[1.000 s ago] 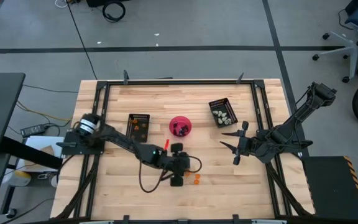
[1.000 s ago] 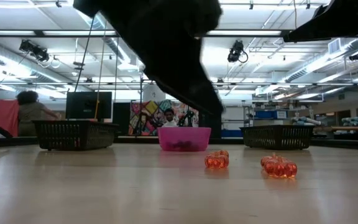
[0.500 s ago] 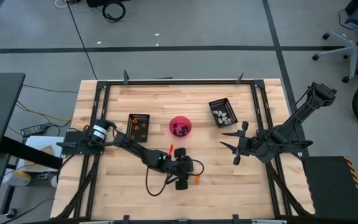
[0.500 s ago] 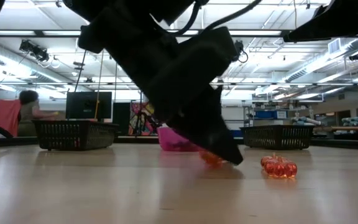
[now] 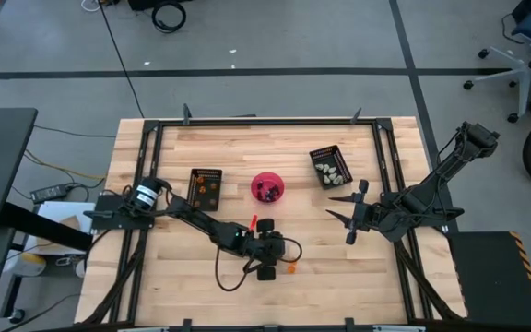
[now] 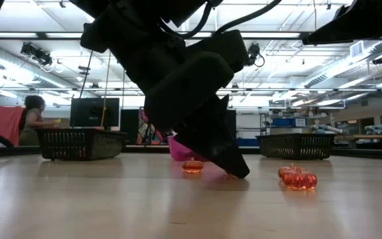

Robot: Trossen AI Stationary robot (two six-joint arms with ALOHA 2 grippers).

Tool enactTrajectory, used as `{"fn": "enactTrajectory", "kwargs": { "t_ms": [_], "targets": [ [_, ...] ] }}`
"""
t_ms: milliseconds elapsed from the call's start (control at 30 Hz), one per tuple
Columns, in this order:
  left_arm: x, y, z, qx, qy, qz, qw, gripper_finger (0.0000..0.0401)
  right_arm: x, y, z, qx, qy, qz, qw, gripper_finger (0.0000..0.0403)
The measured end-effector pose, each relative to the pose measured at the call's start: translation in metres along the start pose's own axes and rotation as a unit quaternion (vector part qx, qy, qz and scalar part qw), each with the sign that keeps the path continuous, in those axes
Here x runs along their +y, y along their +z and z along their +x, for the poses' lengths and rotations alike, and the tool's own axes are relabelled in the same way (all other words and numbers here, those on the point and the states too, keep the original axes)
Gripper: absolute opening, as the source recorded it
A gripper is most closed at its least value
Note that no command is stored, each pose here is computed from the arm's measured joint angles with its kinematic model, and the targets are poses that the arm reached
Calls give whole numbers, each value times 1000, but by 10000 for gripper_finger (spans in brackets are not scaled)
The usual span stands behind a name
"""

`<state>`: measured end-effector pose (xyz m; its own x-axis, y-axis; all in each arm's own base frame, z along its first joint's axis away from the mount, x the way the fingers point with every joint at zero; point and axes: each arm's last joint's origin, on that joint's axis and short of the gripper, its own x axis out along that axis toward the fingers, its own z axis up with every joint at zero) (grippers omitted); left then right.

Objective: Sort Halloween decoration
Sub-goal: Put the orange pumpkin toy into the left black bin

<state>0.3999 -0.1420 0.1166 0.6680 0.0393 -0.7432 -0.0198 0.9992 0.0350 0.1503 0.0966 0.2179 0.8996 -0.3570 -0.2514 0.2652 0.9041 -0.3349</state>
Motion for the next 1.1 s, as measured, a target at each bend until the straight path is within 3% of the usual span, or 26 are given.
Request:
{"fn": "enactTrajectory", "kwargs": {
  "t_ms": [500, 767, 1100],
  "targets": [
    [-1, -1, -2, 5, 0, 4, 1000, 52, 0, 0, 0, 0, 0, 0, 1000, 167],
    [2, 2, -14, 13, 3, 8, 1000, 50, 0, 0, 0, 0, 0, -1, 1000, 167],
    [12, 16, -50, 13, 60, 15, 998, 50, 0, -1, 0, 2, 0, 0, 1000, 167]
  ]
}}
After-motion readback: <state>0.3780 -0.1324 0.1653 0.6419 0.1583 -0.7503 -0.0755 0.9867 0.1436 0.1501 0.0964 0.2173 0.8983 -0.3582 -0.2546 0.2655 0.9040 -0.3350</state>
